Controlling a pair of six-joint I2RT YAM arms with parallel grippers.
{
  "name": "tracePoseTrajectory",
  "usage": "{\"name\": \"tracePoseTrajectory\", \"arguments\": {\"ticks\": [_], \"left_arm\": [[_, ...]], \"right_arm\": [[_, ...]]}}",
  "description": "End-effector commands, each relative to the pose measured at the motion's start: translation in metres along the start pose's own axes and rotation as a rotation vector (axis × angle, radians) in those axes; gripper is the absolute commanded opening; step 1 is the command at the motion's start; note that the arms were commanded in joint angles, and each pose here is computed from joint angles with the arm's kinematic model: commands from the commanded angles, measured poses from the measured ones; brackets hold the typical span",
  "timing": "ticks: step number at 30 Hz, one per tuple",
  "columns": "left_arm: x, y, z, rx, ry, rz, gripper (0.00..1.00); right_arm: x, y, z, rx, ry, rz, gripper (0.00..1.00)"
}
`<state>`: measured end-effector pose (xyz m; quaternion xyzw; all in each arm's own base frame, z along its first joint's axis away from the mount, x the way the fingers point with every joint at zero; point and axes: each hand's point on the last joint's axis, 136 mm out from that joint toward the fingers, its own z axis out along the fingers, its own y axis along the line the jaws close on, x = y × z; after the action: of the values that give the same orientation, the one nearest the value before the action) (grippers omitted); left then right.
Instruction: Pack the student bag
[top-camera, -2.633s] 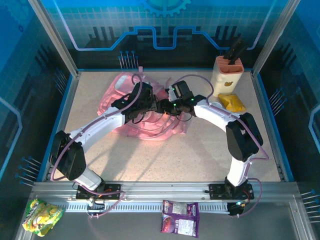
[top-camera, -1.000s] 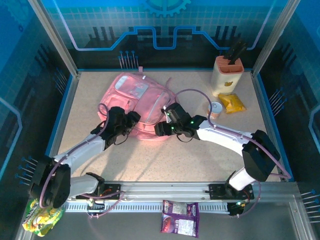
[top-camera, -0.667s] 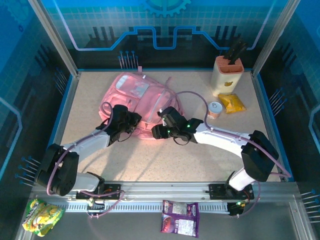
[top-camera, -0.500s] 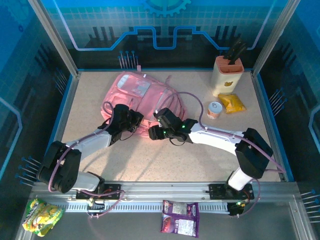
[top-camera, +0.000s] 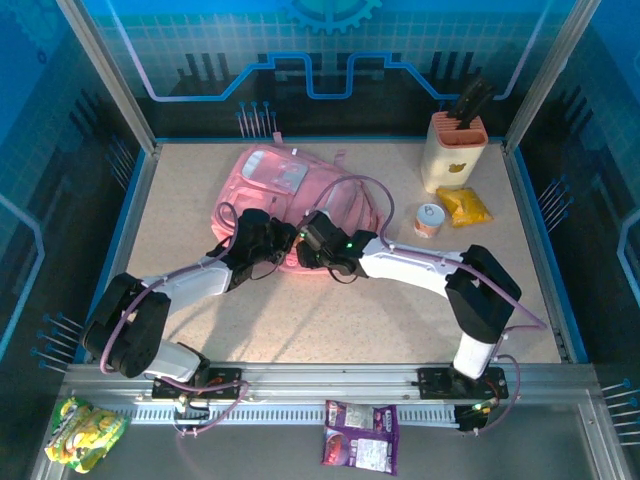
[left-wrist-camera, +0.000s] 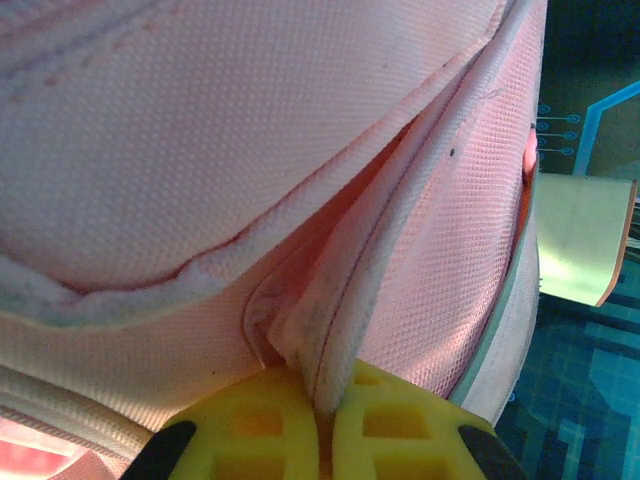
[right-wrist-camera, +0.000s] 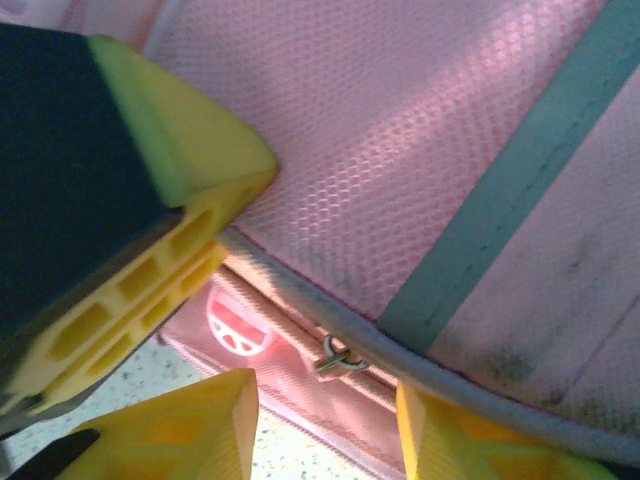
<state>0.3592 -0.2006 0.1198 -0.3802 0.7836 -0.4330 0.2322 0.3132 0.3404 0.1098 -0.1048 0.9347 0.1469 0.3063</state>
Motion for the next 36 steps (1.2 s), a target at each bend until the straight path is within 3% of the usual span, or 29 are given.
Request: {"name": "tracePoseTrajectory", "arguments": {"ticks": [1, 12, 19, 26, 36], "left_arm": [[0.017, -0.041, -0.004, 0.113, 0.06, 0.048, 0.0], [0.021, -0.046, -0.008, 0.112, 0.055, 0.08, 0.0], [0.024, -0.047, -0.009, 0.109, 0.05, 0.092, 0.0], [0.02, -0.039, -0.015, 0.065, 0.019, 0.12, 0.0], [0.007, -0.021, -0.02, -0.044, -0.022, 0.194, 0.0]], "right_arm": [[-0.013, -0.007, 0.006, 0.079, -0.057, 0.009, 0.41], [-0.026, -0.008, 0.009, 0.123, -0.096, -0.023, 0.24], [-0.032, -0.004, 0.01, 0.114, -0.119, -0.051, 0.23], [-0.034, -0.008, 0.0, 0.124, -0.144, -0.107, 0.01], [-0.01, -0.039, -0.022, 0.181, -0.128, -0.201, 0.0]]}}
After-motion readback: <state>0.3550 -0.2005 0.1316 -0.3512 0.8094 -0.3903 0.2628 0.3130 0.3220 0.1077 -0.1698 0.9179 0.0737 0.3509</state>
